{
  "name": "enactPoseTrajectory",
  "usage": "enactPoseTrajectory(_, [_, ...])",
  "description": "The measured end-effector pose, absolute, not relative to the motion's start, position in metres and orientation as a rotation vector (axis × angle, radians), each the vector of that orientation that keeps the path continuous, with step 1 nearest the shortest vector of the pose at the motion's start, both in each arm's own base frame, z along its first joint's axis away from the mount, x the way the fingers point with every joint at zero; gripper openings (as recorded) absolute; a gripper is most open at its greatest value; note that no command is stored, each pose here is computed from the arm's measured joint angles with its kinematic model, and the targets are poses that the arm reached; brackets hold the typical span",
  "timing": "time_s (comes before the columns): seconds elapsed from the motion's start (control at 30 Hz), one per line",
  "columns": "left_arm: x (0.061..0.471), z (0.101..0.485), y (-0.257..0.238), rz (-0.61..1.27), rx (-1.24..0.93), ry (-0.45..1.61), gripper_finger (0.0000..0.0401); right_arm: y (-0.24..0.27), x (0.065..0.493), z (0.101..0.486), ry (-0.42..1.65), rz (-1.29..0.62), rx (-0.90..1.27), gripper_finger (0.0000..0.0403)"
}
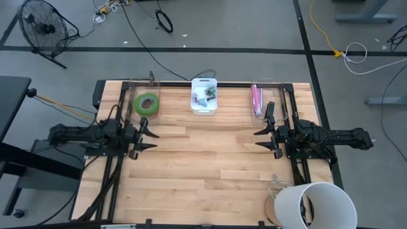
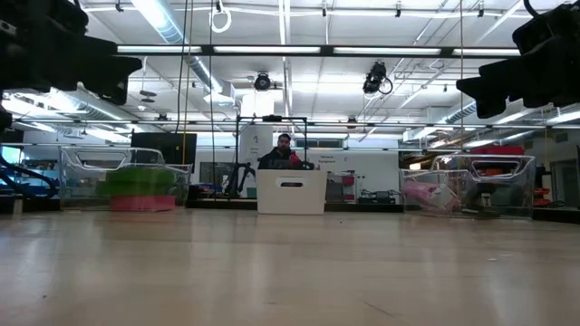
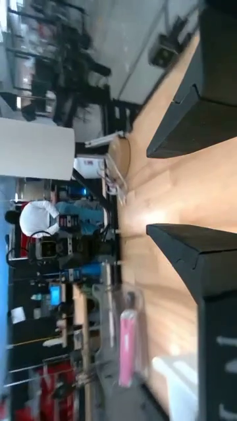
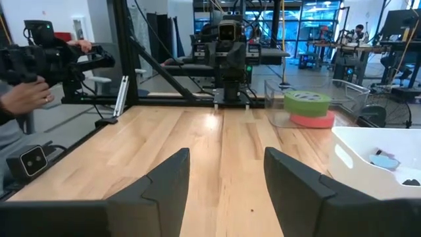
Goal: Pick and place Stapler, Stapler remover, tape
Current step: Return to Home Position
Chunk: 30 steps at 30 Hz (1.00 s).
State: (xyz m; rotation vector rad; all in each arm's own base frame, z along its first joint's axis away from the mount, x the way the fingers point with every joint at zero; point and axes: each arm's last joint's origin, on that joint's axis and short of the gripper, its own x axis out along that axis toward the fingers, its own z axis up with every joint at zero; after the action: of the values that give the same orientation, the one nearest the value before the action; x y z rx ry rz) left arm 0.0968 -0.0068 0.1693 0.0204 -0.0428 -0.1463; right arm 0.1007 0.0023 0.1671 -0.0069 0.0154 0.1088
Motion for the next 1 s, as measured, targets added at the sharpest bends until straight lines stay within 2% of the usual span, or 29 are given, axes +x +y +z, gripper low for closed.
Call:
enactPoseTrajectory(0.17, [0.0966,0.1700,-0.0069,-0.192,0.014,-0.050,0.0177,0.0023,0.1007,0.1671,0.015,0.109,-0.007,0.0194])
enactPoseTrajectory(0.33, [0.0968,0.1699,-0.0034,-0.153,0.017,-0.048,0.0177,0.0023,0.1007,0.1671,0.015,0.109,-0.007,0.0194])
enactPoseTrajectory(1.0, [0.0966,0.1742,-0.0099,-0.192,0.014,-0.095,0.0177,0.0023,0.1007,0.1672,0.014,0.109,-0.007,0.0194])
